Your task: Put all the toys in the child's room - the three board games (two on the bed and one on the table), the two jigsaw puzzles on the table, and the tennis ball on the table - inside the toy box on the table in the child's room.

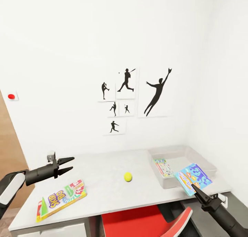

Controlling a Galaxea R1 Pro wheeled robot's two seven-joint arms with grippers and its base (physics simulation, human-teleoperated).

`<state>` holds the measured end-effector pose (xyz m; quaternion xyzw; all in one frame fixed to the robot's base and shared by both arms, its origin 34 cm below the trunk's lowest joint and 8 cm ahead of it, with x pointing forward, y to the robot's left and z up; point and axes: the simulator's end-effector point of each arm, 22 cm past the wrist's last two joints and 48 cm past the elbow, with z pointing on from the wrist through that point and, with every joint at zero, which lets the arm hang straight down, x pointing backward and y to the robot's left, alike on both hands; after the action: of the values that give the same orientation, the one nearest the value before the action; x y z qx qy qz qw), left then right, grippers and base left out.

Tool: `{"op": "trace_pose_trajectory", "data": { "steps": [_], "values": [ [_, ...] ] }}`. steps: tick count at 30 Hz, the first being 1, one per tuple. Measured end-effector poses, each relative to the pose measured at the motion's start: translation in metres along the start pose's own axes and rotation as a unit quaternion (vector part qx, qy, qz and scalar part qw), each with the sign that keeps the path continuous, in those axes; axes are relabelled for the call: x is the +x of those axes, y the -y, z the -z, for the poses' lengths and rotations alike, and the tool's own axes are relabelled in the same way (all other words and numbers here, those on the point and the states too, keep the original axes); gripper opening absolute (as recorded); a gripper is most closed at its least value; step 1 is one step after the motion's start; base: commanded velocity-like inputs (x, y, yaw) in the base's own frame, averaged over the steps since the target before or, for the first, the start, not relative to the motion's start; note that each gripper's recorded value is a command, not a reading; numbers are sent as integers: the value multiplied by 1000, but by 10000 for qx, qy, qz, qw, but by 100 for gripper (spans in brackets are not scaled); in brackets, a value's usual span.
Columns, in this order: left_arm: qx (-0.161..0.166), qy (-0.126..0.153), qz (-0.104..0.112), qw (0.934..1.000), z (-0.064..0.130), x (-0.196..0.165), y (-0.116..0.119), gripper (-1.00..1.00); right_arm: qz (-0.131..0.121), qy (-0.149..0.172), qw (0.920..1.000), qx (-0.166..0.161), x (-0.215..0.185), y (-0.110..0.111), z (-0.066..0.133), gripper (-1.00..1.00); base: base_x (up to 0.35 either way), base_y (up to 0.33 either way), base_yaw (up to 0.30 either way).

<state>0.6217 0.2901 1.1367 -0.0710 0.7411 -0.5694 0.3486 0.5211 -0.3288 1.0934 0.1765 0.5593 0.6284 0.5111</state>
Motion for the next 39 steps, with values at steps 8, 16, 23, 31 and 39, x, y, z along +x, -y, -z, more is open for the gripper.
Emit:
{"op": "trace_pose_trajectory", "data": {
  "steps": [8, 16, 23, 31, 39],
  "values": [
    [0, 1, -2, 10000, 0, 0, 0, 100, 1, 1, 10000, -3, 0, 0, 0, -100, 166, 0, -276],
    [-5, 2, -2, 10000, 0, 0, 0, 100, 2, -2, 10000, 6, 0, 0, 0, -100, 256, 0, -65],
    [-22, -12, 24, 10000, -1, 1, -4, 100, -29, -7, 10000, 36, 1, 3, 0, -100, 38, 0, 142],
    [-39, -25, 47, 10000, -2, 2, -7, 100, -32, 33, 10000, 56, -1, 5, 2, -100, 109, -5, 56],
    [-38, -26, 53, 10000, -2, 3, -7, 100, -49, 151, 9998, 113, -5, 10, 8, -100, 34, -1, 2]
  ]
}}
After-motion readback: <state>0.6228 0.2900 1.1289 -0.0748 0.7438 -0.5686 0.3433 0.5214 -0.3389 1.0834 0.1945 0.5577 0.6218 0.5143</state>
